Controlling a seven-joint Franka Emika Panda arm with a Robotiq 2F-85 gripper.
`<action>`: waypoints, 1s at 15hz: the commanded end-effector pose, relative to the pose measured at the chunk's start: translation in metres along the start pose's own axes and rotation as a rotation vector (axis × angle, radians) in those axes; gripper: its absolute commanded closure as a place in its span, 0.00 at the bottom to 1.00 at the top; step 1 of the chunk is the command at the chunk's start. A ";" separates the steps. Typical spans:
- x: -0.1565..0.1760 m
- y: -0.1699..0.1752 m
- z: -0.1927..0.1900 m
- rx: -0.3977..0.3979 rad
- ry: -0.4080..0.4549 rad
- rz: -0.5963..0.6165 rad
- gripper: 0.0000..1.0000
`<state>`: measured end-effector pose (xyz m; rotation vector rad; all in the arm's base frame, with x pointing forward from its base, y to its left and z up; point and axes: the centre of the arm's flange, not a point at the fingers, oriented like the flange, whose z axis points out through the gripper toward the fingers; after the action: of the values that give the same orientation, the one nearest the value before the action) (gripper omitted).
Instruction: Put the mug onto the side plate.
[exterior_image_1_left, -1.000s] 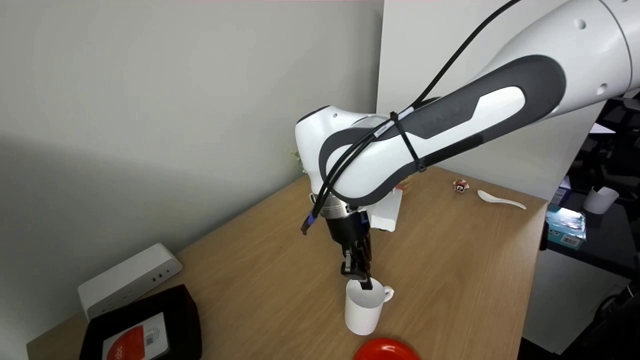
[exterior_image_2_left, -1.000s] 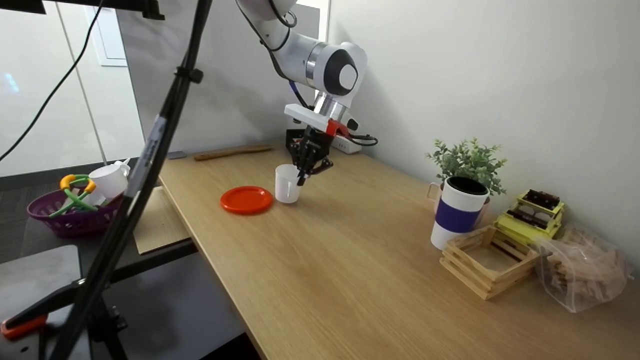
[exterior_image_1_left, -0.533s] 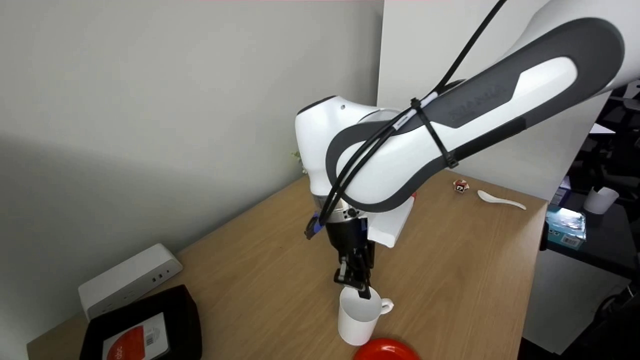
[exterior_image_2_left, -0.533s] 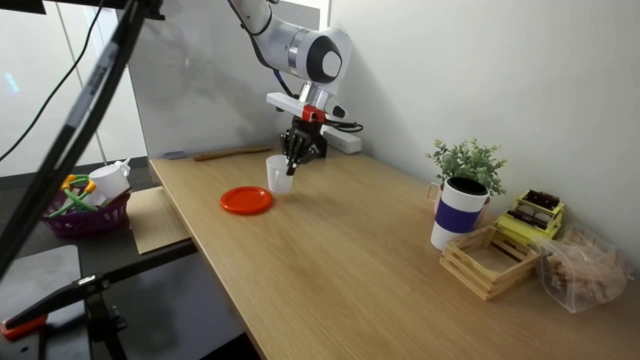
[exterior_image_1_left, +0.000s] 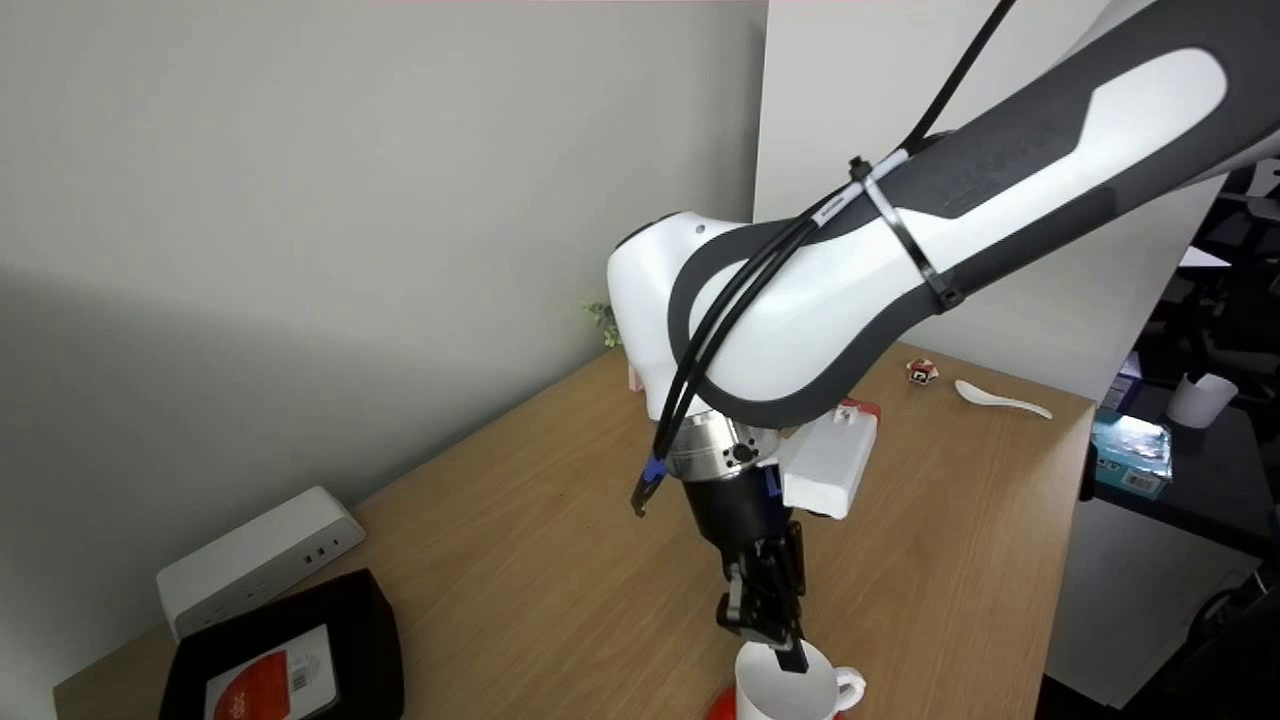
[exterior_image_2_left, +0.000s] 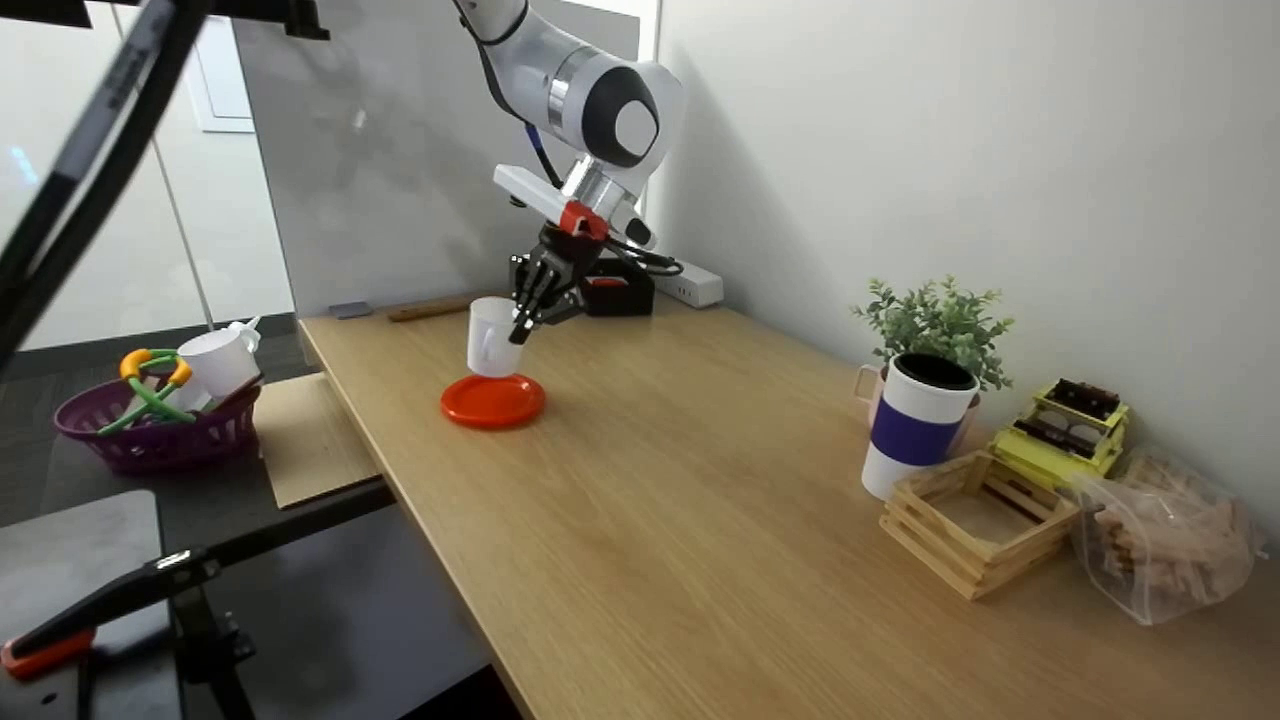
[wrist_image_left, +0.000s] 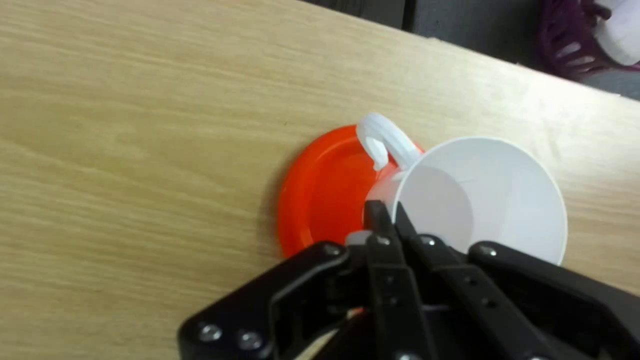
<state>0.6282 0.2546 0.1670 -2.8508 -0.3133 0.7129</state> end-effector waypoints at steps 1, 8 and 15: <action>0.000 0.000 0.002 0.002 -0.006 -0.001 0.98; 0.012 -0.002 0.009 0.008 -0.017 0.005 0.99; 0.025 0.006 0.036 0.024 -0.028 0.133 0.99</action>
<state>0.6268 0.2577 0.1302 -2.8557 -0.2092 0.7788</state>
